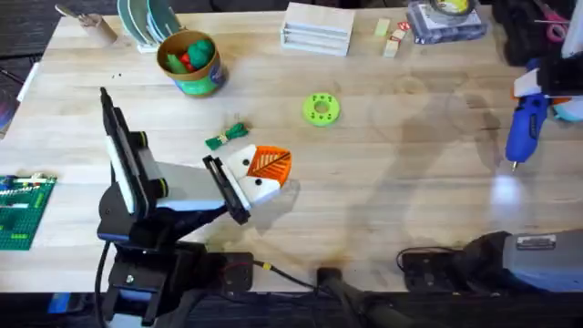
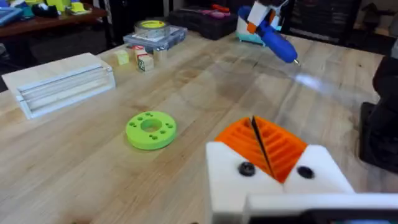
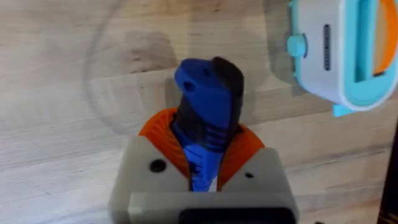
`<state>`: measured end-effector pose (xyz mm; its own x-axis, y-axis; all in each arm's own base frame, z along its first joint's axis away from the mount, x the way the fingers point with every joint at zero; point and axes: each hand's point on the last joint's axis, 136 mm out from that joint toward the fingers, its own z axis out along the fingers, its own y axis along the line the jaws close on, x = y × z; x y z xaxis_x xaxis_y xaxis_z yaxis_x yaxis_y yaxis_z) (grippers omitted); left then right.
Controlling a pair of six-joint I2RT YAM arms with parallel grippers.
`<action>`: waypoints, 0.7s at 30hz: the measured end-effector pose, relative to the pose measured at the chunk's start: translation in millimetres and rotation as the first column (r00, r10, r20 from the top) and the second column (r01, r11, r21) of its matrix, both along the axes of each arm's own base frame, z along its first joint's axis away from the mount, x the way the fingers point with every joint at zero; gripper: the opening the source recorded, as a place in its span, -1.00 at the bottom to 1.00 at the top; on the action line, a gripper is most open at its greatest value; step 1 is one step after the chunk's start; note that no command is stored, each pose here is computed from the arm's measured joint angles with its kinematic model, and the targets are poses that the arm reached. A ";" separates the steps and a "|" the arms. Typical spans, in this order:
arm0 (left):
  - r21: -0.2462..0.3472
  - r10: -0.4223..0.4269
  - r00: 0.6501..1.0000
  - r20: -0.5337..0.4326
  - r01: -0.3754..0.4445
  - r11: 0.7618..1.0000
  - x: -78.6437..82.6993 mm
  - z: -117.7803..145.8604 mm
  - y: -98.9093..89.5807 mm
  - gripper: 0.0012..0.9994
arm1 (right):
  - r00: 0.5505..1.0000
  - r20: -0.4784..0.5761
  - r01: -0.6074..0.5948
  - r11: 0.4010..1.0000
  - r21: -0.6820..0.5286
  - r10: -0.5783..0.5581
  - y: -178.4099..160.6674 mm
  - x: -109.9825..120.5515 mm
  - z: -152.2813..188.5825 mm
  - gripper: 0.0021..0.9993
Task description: Pick up the gripper from the table and insert it into the empty holder that is missing its gripper. Then pick up a screw, insert it into the mounting hole, and use the screwdriver to tighten it. Finally, clean up the table by picking up the vegetable and placing it into the bucket.
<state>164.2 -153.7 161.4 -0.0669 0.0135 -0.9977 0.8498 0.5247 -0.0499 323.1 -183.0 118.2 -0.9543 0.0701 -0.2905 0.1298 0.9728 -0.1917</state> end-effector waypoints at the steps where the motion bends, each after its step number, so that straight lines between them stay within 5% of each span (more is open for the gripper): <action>1: 0.000 0.000 1.000 -0.001 0.000 1.000 0.0 0.0 0.0 -0.98 | 1.000 0.017 0.002 1.000 -0.008 -0.002 0.2 -0.1 6.6 -0.63; 11: 0.000 0.000 1.000 0.000 0.000 1.000 0.0 0.0 0.0 -0.98 | 0.977 0.194 -0.093 0.996 -0.008 0.092 37.8 12.2 60.6 -0.66; 21: 0.000 0.000 1.000 -0.001 0.000 1.000 0.0 -0.1 0.0 -0.98 | 0.891 0.383 -0.266 0.964 0.007 0.243 108.3 22.7 115.4 -0.69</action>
<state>164.3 -153.7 161.3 -0.0676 0.0133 -0.9976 0.8498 0.5247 -0.0506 345.8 -74.8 233.6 -0.7620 -0.1332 -0.6337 -0.0726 0.9900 -0.1208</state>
